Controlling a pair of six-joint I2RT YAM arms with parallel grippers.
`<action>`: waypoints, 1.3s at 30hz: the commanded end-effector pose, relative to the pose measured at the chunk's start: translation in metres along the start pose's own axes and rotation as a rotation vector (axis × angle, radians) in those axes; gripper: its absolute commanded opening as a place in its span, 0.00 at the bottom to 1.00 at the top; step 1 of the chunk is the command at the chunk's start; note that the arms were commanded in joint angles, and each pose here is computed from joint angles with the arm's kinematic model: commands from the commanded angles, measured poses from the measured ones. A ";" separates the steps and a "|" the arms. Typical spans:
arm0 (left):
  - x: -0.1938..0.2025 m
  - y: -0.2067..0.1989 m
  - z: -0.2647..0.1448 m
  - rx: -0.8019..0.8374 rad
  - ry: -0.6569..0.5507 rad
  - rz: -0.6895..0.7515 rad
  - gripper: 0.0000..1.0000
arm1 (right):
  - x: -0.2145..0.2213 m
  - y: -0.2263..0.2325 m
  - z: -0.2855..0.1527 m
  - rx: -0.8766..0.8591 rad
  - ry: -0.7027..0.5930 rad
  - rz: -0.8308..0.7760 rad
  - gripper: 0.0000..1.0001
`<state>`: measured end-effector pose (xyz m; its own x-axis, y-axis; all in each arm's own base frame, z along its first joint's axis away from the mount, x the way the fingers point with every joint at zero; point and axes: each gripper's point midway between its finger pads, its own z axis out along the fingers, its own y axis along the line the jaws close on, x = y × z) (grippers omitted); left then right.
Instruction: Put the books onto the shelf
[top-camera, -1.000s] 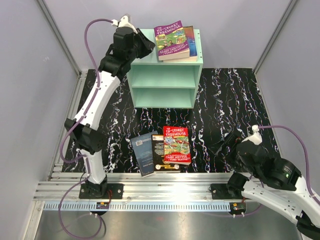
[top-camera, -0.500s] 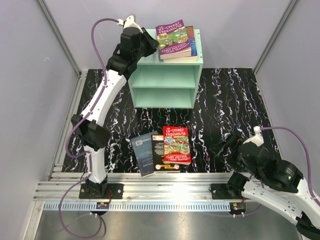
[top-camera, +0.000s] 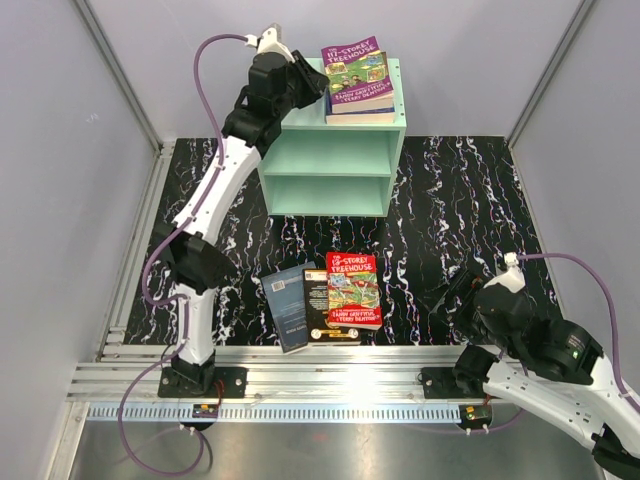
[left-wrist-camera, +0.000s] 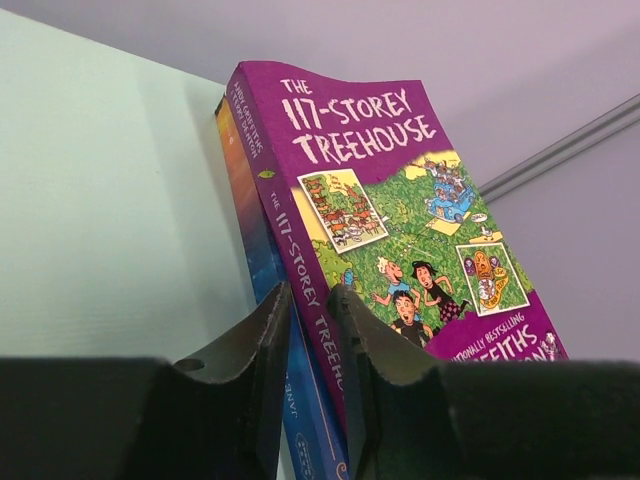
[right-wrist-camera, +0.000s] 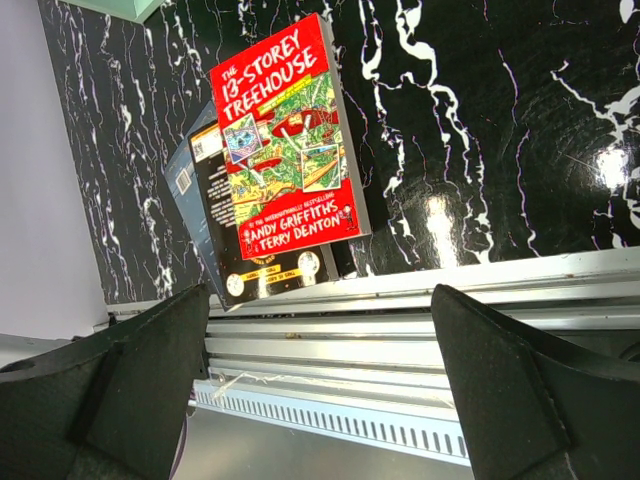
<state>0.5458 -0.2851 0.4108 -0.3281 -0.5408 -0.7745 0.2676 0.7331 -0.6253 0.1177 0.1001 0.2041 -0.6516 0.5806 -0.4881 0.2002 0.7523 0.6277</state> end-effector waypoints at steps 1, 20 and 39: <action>-0.019 -0.025 -0.014 0.064 -0.035 0.027 0.28 | -0.004 0.001 0.001 -0.003 -0.026 -0.005 1.00; 0.115 0.037 -0.243 0.057 0.297 0.130 0.99 | 0.070 0.039 0.105 -0.057 0.171 -0.084 1.00; 0.306 0.079 -0.222 0.088 0.640 0.071 0.99 | 0.105 -0.017 0.190 0.168 0.226 -0.062 1.00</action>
<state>0.2435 -0.2779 0.1153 -0.8260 -0.0854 -0.5572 0.3058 0.7625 -0.5701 0.1808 0.2012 0.0329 -0.8135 0.4413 -0.3787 0.2576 0.8574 0.4456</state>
